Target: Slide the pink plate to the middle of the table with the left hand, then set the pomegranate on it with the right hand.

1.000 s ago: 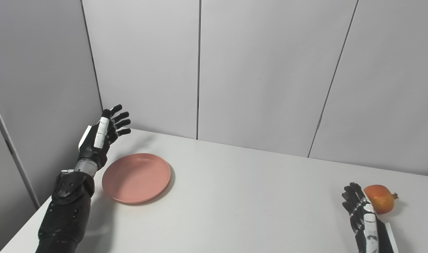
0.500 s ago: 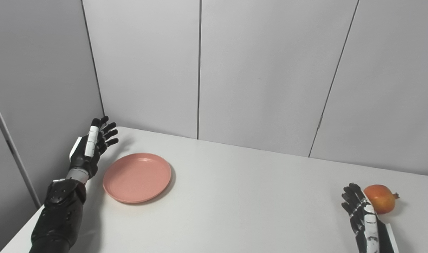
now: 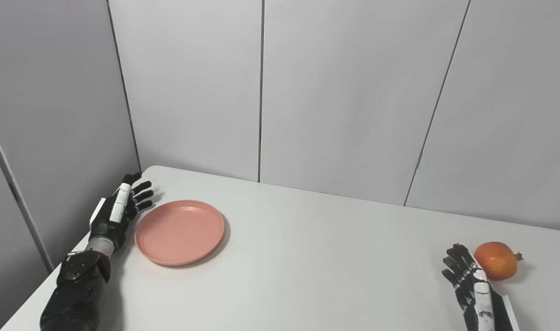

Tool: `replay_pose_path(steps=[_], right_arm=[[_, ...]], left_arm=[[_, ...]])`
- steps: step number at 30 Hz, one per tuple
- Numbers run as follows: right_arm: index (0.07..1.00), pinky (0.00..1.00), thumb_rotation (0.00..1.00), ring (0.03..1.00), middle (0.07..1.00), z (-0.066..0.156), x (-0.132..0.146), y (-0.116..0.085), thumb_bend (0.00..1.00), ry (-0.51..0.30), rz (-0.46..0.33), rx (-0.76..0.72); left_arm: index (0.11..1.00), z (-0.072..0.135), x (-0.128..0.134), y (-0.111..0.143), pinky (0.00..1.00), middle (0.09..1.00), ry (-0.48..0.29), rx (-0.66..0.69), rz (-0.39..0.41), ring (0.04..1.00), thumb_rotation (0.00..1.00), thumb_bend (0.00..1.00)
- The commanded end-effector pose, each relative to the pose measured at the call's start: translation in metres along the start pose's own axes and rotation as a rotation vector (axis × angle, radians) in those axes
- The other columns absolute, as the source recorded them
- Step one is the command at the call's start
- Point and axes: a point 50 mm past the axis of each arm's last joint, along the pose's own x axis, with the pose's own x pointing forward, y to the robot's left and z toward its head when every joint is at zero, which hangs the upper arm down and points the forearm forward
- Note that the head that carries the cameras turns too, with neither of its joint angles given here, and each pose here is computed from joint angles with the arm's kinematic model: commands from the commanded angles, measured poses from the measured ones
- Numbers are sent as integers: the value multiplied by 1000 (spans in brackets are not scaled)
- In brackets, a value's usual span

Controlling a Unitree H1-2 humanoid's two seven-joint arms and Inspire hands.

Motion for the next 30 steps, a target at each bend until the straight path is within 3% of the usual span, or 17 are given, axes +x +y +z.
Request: replay_pose_path(steps=[1, 12, 16, 26, 30], right_arm=[[884, 907, 986, 905, 897, -41, -42, 0, 750, 172, -30, 32], [877, 900, 985, 897, 893, -40, -40, 2, 764, 172, -28, 31], [874, 895, 990, 892, 891, -39, -40, 3, 750, 172, -28, 32], [876, 894, 983, 889, 893, -38, -39, 5, 763, 171, -23, 40], [879, 888, 987, 887, 894, -36, -40, 6, 768, 172, -20, 36]], left_arm=[[884, 44, 23, -2, 826, 860, -141, 25, -32, 849, 877, 1000], [907, 31, 19, -22, 832, 855, -127, 22, -78, 869, 929, 1000], [933, 28, 16, -29, 796, 897, -127, 17, -97, 875, 936, 1000], [925, 23, 11, -44, 827, 909, -137, -14, -160, 890, 922, 1000], [916, 17, 8, -46, 779, 894, -129, -34, -167, 880, 901, 1000]])
